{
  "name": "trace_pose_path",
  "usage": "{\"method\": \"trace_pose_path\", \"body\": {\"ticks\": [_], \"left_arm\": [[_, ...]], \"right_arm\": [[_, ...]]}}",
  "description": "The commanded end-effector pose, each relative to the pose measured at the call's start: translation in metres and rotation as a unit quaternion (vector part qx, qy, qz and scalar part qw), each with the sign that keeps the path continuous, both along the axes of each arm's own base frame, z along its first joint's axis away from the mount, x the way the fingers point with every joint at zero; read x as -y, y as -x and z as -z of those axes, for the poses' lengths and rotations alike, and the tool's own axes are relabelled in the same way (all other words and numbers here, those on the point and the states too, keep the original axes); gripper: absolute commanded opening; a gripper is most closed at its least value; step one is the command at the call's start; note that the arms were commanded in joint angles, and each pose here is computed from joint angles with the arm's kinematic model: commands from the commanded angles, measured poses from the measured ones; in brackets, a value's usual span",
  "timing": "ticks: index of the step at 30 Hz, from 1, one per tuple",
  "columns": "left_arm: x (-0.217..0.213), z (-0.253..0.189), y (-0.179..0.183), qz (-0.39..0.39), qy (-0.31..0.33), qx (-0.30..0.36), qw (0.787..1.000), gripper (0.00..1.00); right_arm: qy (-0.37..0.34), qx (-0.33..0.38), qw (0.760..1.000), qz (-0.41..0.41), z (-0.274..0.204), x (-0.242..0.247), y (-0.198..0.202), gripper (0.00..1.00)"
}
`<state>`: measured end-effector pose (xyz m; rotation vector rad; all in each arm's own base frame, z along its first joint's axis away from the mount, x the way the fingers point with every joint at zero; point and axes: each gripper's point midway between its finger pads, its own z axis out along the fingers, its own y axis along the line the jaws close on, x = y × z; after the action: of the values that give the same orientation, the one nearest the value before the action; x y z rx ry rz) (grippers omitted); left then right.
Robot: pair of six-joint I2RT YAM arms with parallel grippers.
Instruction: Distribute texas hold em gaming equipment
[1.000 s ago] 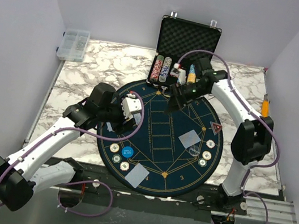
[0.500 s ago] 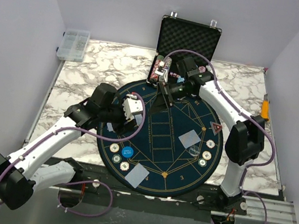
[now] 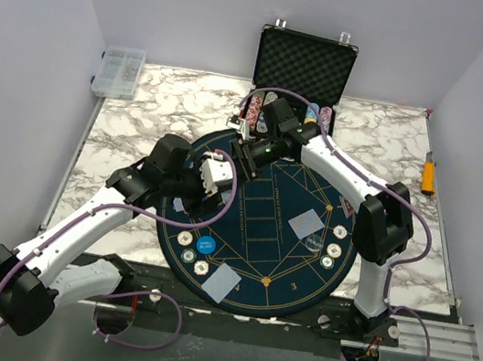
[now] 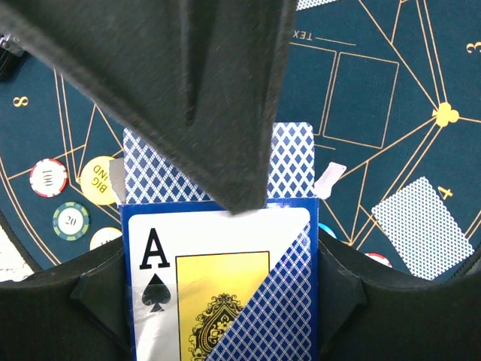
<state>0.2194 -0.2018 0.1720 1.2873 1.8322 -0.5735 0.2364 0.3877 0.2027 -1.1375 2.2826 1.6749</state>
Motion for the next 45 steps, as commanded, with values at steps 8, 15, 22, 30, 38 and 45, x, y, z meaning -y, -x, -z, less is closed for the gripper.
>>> {"method": "trace_pose_path", "body": {"ticks": [8,15,22,30,38,45], "left_arm": [[-0.001,-0.013,-0.002,-0.006,0.016,0.025,1.000,0.00],[0.000,-0.014,-0.001,-0.005,0.019,0.022,1.000,0.00],[0.002,-0.017,-0.003,-0.004,0.023,0.019,1.000,0.00],[-0.003,-0.013,-0.004,-0.017,0.020,0.018,1.000,0.00],[-0.009,-0.007,-0.002,-0.028,0.017,0.013,0.999,0.00],[-0.015,-0.006,-0.007,-0.049,0.022,0.004,0.999,0.00]], "right_arm": [[0.030,0.007,0.999,0.038,0.013,0.018,-0.022,0.32],[0.017,0.010,0.999,0.033,0.006,0.024,-0.018,0.34],[-0.028,-0.006,1.000,0.003,-0.015,0.014,-0.005,0.60],[0.011,-0.004,1.000,0.005,0.001,0.025,-0.003,0.16],[0.003,0.016,0.999,0.037,-0.011,0.064,-0.022,0.01],[-0.010,0.015,0.998,0.065,-0.016,0.097,-0.034,0.01]]}}
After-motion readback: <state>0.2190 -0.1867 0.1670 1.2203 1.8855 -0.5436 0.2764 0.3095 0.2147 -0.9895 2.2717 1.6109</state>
